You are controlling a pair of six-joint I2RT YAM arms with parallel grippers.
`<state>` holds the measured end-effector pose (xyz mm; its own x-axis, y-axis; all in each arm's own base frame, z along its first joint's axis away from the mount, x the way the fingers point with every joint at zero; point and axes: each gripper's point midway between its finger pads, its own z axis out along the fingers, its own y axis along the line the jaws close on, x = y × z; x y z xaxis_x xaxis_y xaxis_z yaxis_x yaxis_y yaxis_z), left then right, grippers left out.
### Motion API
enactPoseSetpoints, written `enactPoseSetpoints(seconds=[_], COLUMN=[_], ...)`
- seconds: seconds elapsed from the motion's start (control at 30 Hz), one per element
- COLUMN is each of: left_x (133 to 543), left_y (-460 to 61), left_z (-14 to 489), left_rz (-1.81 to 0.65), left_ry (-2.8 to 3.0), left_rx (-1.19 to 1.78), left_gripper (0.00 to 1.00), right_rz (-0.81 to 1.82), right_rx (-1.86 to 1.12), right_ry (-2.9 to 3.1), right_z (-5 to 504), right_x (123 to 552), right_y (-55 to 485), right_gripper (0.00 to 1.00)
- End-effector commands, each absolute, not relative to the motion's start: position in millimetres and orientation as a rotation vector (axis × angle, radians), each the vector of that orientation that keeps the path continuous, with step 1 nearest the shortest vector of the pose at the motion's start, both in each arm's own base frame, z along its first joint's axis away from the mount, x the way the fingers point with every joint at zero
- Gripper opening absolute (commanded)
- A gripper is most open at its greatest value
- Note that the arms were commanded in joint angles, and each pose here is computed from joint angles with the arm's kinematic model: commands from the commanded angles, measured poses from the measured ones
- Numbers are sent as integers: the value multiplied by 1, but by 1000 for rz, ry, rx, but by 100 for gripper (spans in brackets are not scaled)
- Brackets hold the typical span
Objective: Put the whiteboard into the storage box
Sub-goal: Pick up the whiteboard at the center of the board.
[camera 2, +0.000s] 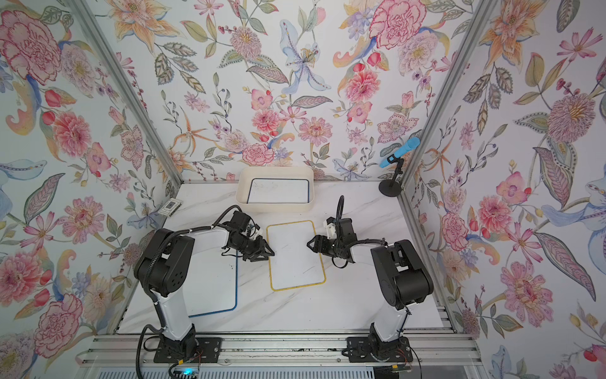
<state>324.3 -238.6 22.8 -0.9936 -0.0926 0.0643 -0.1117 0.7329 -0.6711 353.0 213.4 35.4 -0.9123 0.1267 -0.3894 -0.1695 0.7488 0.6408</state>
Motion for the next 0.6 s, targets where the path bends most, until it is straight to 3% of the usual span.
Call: enactPoseSetpoints(seconds=[0.0,0.57], left_x=[306,305], left_y=[-189,-191], left_z=[-46,-44], left_rz=[670,706], left_ry=[-2974,-2984], left_rx=[277,275], left_gripper=[40,40], right_rz=[991,677], right_rx=[82,-87], right_ry=[3026,3192], right_z=[-27,-28], right_x=[254,293], right_y=[209,192], right_gripper=[71,75])
